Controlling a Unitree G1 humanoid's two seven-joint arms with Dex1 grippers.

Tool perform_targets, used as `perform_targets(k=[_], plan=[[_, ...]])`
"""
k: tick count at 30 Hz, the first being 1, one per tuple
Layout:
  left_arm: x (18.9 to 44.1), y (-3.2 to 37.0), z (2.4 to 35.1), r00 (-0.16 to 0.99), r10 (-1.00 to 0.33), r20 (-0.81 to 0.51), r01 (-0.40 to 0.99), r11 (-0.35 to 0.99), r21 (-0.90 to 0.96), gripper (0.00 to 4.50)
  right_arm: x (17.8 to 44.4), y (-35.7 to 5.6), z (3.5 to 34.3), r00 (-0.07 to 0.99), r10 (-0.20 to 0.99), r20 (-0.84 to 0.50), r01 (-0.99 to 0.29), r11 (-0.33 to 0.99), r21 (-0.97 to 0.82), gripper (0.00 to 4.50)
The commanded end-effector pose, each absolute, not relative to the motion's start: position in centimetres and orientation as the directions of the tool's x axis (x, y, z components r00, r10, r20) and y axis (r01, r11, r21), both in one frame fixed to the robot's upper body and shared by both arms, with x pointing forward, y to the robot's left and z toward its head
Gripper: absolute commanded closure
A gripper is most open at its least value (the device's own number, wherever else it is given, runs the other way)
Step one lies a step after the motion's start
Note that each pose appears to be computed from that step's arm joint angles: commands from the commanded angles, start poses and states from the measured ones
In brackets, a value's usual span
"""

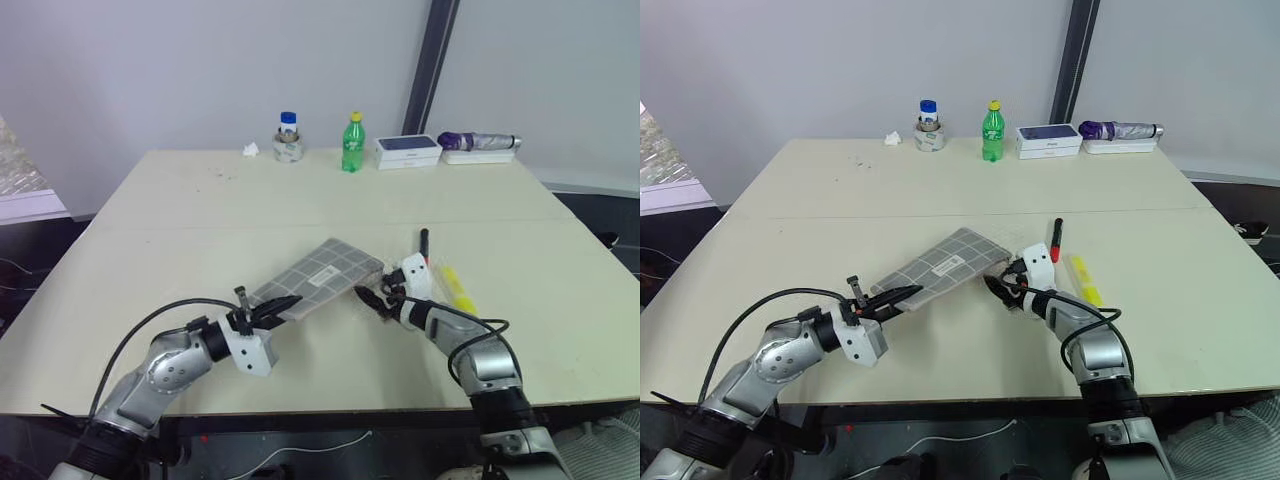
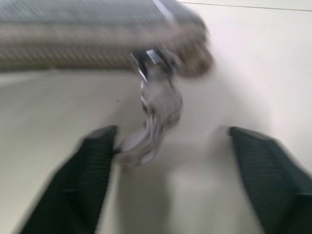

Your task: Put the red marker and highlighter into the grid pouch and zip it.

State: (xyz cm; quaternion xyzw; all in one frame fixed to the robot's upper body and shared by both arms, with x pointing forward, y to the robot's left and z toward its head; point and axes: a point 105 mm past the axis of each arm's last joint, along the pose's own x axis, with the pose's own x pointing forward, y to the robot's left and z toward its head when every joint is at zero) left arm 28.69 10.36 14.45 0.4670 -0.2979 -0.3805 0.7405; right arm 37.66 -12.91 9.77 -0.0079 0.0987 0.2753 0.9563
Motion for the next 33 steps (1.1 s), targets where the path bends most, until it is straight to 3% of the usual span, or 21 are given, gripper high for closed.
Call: perform_targets(k=[1, 4, 5, 15, 21, 25, 29, 33], plan=[[28.4, 10.3, 15.4, 0.528, -0.839, 0.128, 0.253, 0.299, 0.92, 4.5, 37.6, -12.9, 11.4, 0.829, 0.544, -0.13, -0.543, 0.839, 0.047, 2.85], [28.2, 10.3, 15.1, 0.53, -0.839, 0.124, 0.259, 0.299, 0.918, 4.5, 37.6, -12.9, 11.5, 0.828, 0.547, -0.123, -0.545, 0.837, 0.053, 4.41], [28.2, 10.3, 14.9, 0.53, -0.839, 0.119, 0.262, 0.296, 0.918, 4.5, 37.6, -12.8, 11.6, 0.826, 0.551, -0.116, -0.546, 0.835, 0.07, 4.47], [28.4, 10.9, 14.6, 0.555, -0.825, 0.111, 0.266, 0.302, 0.915, 4.5, 37.2, -13.7, 12.1, 0.825, 0.554, -0.115, -0.553, 0.832, 0.041, 4.47], [28.7, 11.0, 14.1, 0.571, -0.815, 0.099, 0.264, 0.296, 0.918, 4.5, 34.8, -15.1, 12.8, 0.76, 0.631, -0.157, -0.64, 0.768, -0.018, 4.47], [28.6, 10.7, 13.5, 0.567, -0.819, 0.091, 0.274, 0.291, 0.917, 4.5, 32.8, -13.9, 12.2, 0.672, 0.703, -0.233, -0.737, 0.666, -0.118, 4.47], [28.9, 10.4, 12.7, 0.571, -0.819, 0.065, 0.296, 0.279, 0.914, 4.5, 30.4, -11.0, 9.5, 0.523, 0.75, -0.404, -0.852, 0.459, -0.252, 4.47], [29.0, 10.0, 11.9, 0.565, -0.824, 0.035, 0.317, 0.256, 0.913, 4.5, 31.0, -9.3, 11.2, 0.537, 0.757, -0.372, -0.836, 0.416, -0.358, 4.47]])
